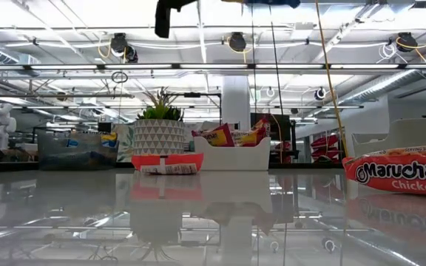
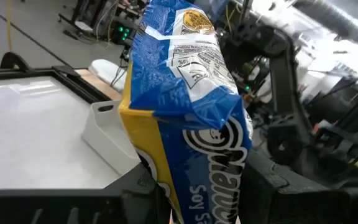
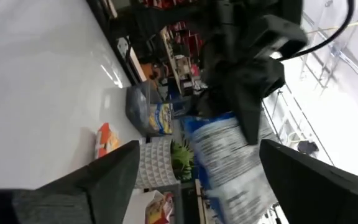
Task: Sort Maruchan noodles
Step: Put the blue noodle pack into the black bin
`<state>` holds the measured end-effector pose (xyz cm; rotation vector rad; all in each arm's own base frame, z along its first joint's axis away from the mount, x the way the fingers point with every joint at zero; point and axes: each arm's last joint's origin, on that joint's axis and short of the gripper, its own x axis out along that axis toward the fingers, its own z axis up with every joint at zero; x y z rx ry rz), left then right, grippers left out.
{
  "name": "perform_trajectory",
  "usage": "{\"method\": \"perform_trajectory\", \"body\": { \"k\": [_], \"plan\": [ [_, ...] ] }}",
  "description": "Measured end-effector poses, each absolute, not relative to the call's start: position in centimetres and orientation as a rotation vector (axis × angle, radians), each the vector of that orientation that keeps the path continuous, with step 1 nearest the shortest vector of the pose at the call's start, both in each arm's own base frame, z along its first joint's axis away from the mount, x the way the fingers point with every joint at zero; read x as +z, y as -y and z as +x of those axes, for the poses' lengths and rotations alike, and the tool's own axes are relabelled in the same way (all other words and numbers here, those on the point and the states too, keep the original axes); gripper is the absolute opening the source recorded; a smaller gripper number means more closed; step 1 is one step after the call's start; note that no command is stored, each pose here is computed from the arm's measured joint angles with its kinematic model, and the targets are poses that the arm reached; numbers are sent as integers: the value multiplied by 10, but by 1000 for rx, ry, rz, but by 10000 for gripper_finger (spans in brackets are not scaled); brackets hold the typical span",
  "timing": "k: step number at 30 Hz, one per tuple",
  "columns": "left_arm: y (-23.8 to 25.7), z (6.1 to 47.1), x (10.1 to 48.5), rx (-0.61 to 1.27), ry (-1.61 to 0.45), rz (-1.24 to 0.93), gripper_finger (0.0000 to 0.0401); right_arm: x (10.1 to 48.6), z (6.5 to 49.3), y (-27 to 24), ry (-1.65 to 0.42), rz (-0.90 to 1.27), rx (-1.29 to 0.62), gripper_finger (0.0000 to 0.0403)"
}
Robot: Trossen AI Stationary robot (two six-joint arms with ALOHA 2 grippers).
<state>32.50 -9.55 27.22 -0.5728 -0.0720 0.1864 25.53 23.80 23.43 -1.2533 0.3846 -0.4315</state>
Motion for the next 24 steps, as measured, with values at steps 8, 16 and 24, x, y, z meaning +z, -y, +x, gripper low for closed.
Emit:
{"method": "perform_trajectory", "body": {
  "k": [8, 16, 24],
  "plan": [
    [100, 322, 276, 165, 85, -680, 133, 232, 266, -227, -457, -1349, -474, 327],
    [109, 319, 275, 134, 78, -751, 133, 232, 279, -210, -517, -1398, -507, 313],
    [112, 318, 271, 134, 41, -807, 133, 232, 288, -201, -546, -1507, -460, 312]
  ]
}}
